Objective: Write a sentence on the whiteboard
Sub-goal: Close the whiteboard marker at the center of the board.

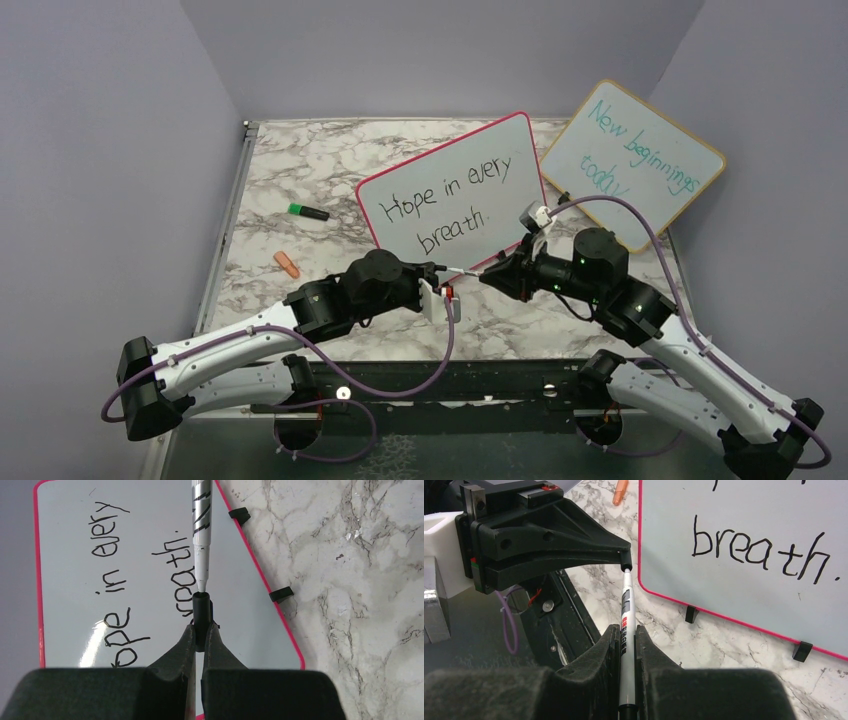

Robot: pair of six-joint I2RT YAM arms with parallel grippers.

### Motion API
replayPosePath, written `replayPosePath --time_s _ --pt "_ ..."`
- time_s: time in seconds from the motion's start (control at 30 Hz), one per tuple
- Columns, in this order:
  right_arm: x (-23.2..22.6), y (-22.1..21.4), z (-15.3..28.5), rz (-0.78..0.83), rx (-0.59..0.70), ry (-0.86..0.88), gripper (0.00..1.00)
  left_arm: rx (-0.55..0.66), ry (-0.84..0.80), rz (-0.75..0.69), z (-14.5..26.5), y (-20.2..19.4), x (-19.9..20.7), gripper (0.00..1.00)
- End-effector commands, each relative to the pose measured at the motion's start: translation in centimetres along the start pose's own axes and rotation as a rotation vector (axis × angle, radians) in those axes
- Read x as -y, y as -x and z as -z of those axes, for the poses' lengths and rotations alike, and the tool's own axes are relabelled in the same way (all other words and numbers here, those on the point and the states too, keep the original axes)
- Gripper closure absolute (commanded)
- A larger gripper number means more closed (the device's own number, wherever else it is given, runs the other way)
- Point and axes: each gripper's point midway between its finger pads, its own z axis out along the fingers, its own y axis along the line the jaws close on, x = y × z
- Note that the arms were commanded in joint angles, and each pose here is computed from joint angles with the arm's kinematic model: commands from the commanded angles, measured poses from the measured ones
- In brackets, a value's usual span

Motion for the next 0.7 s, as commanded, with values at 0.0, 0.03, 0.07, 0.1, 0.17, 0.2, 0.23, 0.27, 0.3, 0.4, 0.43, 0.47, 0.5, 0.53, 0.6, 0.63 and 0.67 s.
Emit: replayPosePath --time_s 0.0,0.03,0.07,0.1,0.17,0.2,0.23,0.27,0.3,0.4,0.43,0.47,0.5,0.53,0.6,0.63,0.67 --pt "-0.6 1.0 -0.2 0.014 0.029 0.038 0.99 0.065 0.004 0.01 0.0 1.6 -0.5 1.0" --pt "-0.6 0.9 -0.3 0.012 0.026 0.039 0.99 0.085 -0.012 0.01 0.0 2.0 -0.3 1.0" --pt "-0.6 0.8 -0.4 0.009 0.022 0.041 0.99 0.09 -0.018 0.011 -0.1 2.1 -0.2 1.0" --pt "-0.6 0.7 -0.5 0.007 0.017 0.041 0.99 0.096 -0.021 0.012 -0.1 2.3 -0.2 1.0" --pt "-0.5 0.6 -0.7 0.003 0.012 0.043 0.99 0.109 -0.032 0.012 0.0 2.7 -0.2 1.0" --pt "-0.5 0.6 -0.8 0.001 0.012 0.045 0.99 0.11 -0.038 0.014 0.0 2.7 -0.2 1.0" --pt "-0.6 0.6 -0.9 0.0 0.009 0.049 0.99 0.114 -0.044 0.014 0.0 2.9 -0.2 1.0" --pt "-0.5 0.5 -1.1 -0.002 0.002 0.048 0.99 0.116 -0.053 0.016 0.1 3.1 -0.2 1.0" --pt "-0.4 0.4 -1.2 -0.002 -0.007 0.046 0.99 0.12 -0.056 0.019 0.1 3.3 -0.3 1.0" --pt "-0.4 0.3 -1.7 0.0 -0.028 0.054 0.99 0.138 -0.076 0.032 0.1 4.2 -0.5 1.0" --pt "-0.5 0.3 -1.8 -0.001 -0.032 0.062 0.99 0.149 -0.081 0.038 0.1 4.7 -0.8 1.0" --pt "-0.5 0.1 -2.0 -0.002 -0.04 0.069 0.99 0.155 -0.088 0.043 0.1 5.0 -0.9 1.0" --pt "-0.6 0.1 -2.2 -0.002 -0.043 0.074 0.99 0.159 -0.092 0.05 0.0 5.3 -1.0 1.0" --pt "-0.5 0.1 -2.4 -0.003 -0.048 0.076 0.99 0.165 -0.097 0.059 -0.2 5.6 -1.1 1.0" --pt "-0.5 0.0 -2.6 -0.007 -0.059 0.082 0.99 0.175 -0.104 0.073 -0.4 6.2 -1.4 1.0" --pt "-0.5 -0.1 -2.8 -0.009 -0.063 0.083 0.99 0.183 -0.106 0.079 -0.5 6.5 -1.5 1.0" --pt "-0.5 0.0 -2.9 -0.011 -0.061 0.085 0.99 0.191 -0.104 0.085 -0.5 6.9 -1.8 1.0"
